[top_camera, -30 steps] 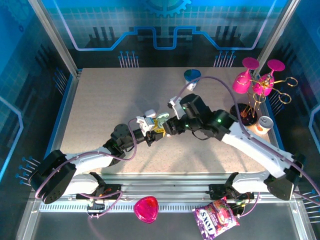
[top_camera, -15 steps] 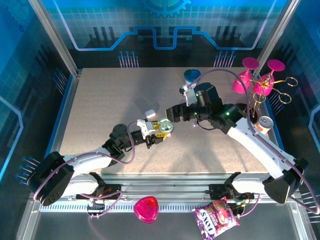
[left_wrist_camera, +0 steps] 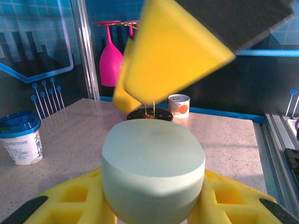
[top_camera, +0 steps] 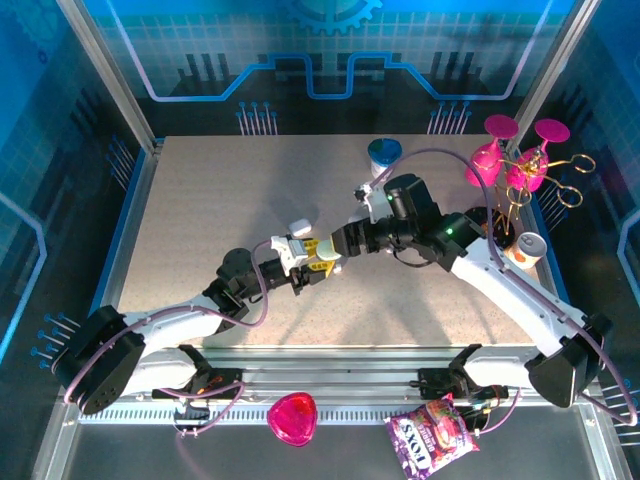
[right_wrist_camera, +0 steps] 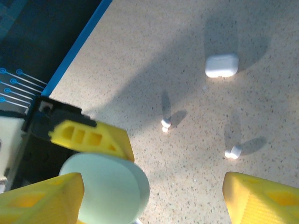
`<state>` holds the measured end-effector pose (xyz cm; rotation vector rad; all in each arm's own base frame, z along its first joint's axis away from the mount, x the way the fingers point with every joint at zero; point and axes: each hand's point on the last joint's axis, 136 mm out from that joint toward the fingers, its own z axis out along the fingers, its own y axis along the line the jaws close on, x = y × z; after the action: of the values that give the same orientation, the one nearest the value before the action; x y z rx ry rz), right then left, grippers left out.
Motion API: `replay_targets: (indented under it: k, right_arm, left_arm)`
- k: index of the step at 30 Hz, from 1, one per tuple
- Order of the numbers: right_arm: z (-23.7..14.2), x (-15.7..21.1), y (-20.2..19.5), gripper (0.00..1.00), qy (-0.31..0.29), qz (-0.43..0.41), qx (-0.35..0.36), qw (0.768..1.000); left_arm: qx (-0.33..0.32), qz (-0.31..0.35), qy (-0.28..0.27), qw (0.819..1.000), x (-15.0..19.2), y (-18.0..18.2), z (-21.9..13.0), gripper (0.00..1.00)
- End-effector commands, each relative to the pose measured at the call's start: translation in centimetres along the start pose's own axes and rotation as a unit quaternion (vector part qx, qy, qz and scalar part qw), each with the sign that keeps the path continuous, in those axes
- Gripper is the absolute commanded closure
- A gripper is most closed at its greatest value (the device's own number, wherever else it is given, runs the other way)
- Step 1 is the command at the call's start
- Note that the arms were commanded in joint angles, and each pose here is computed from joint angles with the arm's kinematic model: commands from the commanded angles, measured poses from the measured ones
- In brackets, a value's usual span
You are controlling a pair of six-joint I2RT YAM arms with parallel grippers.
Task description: Insert wireless bluetooth earbuds into charging case
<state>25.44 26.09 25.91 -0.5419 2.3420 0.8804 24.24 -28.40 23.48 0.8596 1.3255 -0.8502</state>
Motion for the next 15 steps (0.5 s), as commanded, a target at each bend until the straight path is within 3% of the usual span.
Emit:
replay_targets:
  k: [1, 4, 8, 11, 15]
  right_arm:
    - [-0.7, 0.4, 0.3, 0.22, -0.004, 0.010, -0.015, 1.000]
    - [-0.9, 0.5, 0.6, 0.22, -0.012, 0.043, -0.039, 0.998]
    - [-0.5, -0.2, 1.6, 0.26, -0.034, 0.128, -0.142, 0.981]
    - [-0.2, 0.0, 2.3, 0.38, -0.034, 0.168, -0.198, 0.965]
    - [0.6, 1.1, 2.2, 0.44, -0.023, 0.199, -0.223, 0.954]
  left_arm:
    - [-0.012, 0.012, -0.041, 0.999, -2.9, 0.5, 0.4, 0.67]
    - [-0.010, 0.014, -0.045, 0.999, -3.1, 0.4, 0.3, 0.67]
    - [-0.004, 0.014, -0.066, 0.998, -4.1, 0.1, 0.1, 0.67]
    - [-0.002, 0.016, -0.081, 0.997, -4.9, 0.0, -0.1, 0.67]
    - [0.005, 0.025, -0.089, 0.996, -5.6, -0.3, -0.2, 0.67]
